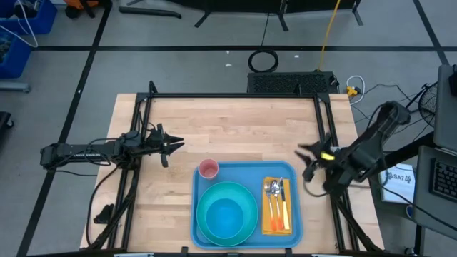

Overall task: Set up tray
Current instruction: Return to Home Position

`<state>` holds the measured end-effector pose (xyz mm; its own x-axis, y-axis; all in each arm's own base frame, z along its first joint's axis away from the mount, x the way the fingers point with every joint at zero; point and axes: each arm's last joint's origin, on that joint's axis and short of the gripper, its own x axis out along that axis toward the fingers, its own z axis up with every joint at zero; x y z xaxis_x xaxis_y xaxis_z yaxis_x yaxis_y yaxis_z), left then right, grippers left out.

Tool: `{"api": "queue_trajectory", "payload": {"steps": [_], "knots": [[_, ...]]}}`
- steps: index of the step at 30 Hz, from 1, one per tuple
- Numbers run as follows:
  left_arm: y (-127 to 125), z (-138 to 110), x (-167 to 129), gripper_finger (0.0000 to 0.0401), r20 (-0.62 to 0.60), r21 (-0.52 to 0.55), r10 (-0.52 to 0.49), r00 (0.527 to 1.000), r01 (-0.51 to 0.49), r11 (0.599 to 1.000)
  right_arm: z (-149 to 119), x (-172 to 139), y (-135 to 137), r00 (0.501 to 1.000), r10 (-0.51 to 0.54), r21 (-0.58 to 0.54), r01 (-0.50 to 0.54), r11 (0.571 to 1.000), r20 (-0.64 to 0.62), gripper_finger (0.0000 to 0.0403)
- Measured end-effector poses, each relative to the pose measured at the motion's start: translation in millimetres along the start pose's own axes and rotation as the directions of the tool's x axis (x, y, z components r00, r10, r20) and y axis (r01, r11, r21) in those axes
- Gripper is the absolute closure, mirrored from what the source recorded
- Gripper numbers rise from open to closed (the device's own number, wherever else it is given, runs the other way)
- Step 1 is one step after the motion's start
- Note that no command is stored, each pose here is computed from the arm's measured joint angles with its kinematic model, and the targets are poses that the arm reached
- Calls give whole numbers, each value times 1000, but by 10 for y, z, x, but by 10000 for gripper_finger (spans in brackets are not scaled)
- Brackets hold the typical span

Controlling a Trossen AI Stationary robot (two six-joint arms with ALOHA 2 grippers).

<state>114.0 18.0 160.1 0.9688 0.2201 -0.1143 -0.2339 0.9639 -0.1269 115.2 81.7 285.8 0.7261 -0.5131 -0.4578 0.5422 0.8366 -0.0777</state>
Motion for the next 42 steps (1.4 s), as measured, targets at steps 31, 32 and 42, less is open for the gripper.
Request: {"api": "queue_trajectory", "payload": {"steps": [31, 32, 42], "knots": [[0, 0, 0, 308, 0, 0, 0, 1000, 0, 1000, -746, 280, -541, 643, 307, -33, -401, 915, 701, 284], [0, 0, 0, 308, 0, 0, 0, 1000, 0, 1000, -755, 292, -540, 649, 308, -44, -389, 920, 696, 284], [0, 0, 0, 308, 0, 0, 0, 1000, 0, 1000, -806, 459, -522, 662, 375, -100, -414, 905, 649, 284]]}}
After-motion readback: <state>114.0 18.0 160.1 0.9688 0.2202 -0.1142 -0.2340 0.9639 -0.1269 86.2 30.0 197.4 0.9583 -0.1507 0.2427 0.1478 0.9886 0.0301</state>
